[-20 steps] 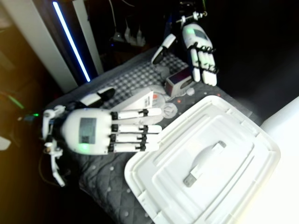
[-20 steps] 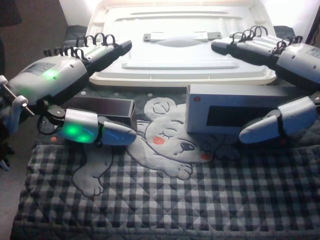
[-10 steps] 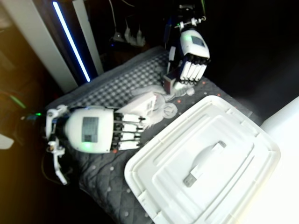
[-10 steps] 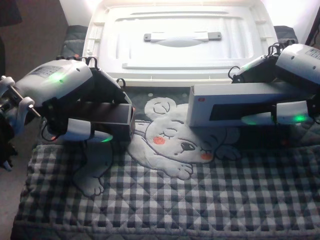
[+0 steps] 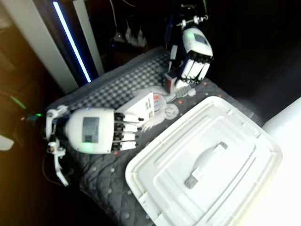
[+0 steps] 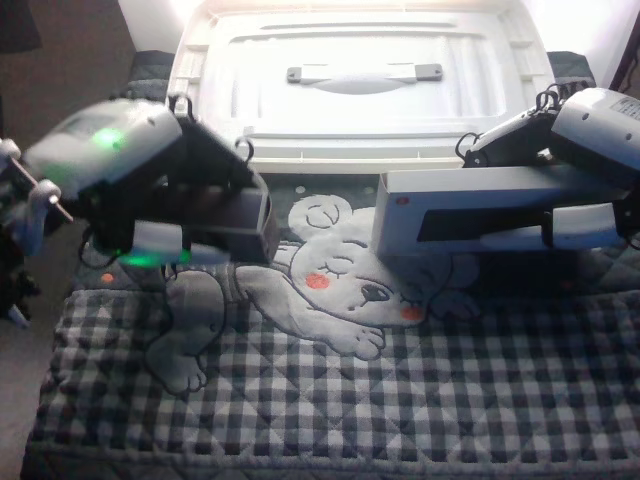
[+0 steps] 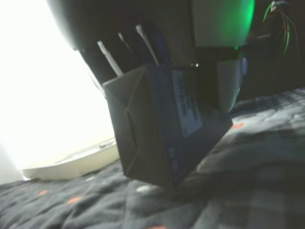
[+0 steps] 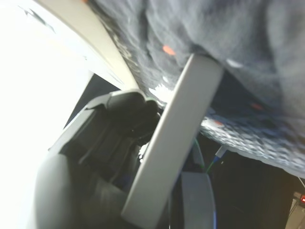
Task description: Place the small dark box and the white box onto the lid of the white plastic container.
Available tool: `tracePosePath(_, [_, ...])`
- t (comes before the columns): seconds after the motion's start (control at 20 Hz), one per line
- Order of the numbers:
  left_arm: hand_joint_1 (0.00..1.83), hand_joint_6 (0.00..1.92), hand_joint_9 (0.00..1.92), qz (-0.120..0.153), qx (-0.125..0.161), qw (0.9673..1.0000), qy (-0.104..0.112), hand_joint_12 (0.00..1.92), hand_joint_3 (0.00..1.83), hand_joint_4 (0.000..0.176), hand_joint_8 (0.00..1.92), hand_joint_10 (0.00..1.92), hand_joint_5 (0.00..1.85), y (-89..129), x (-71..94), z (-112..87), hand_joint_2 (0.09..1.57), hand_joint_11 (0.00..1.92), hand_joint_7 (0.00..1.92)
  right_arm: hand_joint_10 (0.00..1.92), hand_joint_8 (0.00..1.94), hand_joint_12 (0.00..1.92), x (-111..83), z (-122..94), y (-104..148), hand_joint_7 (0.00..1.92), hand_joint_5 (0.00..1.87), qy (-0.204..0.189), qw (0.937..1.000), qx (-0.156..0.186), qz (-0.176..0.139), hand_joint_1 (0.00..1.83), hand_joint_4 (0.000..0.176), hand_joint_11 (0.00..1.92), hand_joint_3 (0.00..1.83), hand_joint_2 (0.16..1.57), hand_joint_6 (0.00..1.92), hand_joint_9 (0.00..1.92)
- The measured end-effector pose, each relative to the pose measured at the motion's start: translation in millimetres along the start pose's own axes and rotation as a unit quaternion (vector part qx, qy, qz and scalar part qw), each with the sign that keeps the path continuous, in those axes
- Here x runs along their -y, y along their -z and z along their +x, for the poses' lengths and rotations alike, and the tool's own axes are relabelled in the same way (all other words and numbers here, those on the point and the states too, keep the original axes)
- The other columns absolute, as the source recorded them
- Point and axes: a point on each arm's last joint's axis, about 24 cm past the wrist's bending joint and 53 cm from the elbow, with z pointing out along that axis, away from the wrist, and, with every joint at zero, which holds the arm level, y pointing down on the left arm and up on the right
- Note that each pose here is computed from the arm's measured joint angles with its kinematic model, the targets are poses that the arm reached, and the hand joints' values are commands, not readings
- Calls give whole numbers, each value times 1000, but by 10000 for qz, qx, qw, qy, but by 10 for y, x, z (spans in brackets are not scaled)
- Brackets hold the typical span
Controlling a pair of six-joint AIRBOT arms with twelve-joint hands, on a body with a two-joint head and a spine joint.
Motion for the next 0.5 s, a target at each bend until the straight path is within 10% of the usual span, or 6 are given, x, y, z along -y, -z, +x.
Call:
tracePosePath(0.1, [1407, 671, 1151, 267, 177, 9993, -171, 927, 0, 0, 589, 940, 1026, -114, 166, -186, 1031, 978, 1224, 760, 894, 1241, -70, -51, 21, 1104, 1047, 27, 9999, 44, -122, 1247, 0, 863, 4, 1070, 819, 1035])
tracePosePath(0.2, [1315, 429, 1094, 526, 382, 9972, -377, 1223, 0, 0, 988, 971, 1139, -299, 329, -404, 1062, 934, 1104, 957, 436, 965, -68, -204, 47, 1221, 935, 5, 9996, 245, -125, 1390, 0, 1034, 3, 1051, 918, 1132])
tracePosePath(0.25, [1232, 451, 995, 561, 460, 9966, -393, 1668, 0, 0, 1213, 1411, 1244, -386, 366, -477, 1014, 886, 996, 1455, 1005, 1600, -65, -302, 62, 1180, 1101, 25, 9993, 354, -123, 1239, 0, 1162, 0, 1042, 742, 1187])
tracePosePath(0.3, [1218, 416, 946, 564, 456, 9963, -453, 1870, 0, 0, 1567, 1802, 1288, -434, 373, -509, 995, 945, 929, 1451, 1011, 1710, -82, -361, 41, 1165, 1149, 55, 9991, 406, -128, 1211, 0, 1089, 0, 1036, 677, 1150])
tracePosePath(0.35, [1275, 467, 937, 562, 415, 9962, -520, 1416, 0, 0, 1139, 1130, 1184, -500, 388, -520, 1049, 845, 1055, 1235, 701, 1369, -123, -436, 1, 1159, 1038, 119, 9988, 454, -152, 1358, 0, 894, 0, 1062, 697, 1051])
tracePosePath(0.5, [1396, 973, 1124, 597, 463, 9940, -788, 687, 0, 0, 552, 876, 953, -685, 492, -667, 1050, 1045, 1180, 1014, 487, 1025, -424, -607, -173, 1196, 1027, 363, 9967, 525, -502, 1398, 0, 950, 2, 1043, 769, 1108])
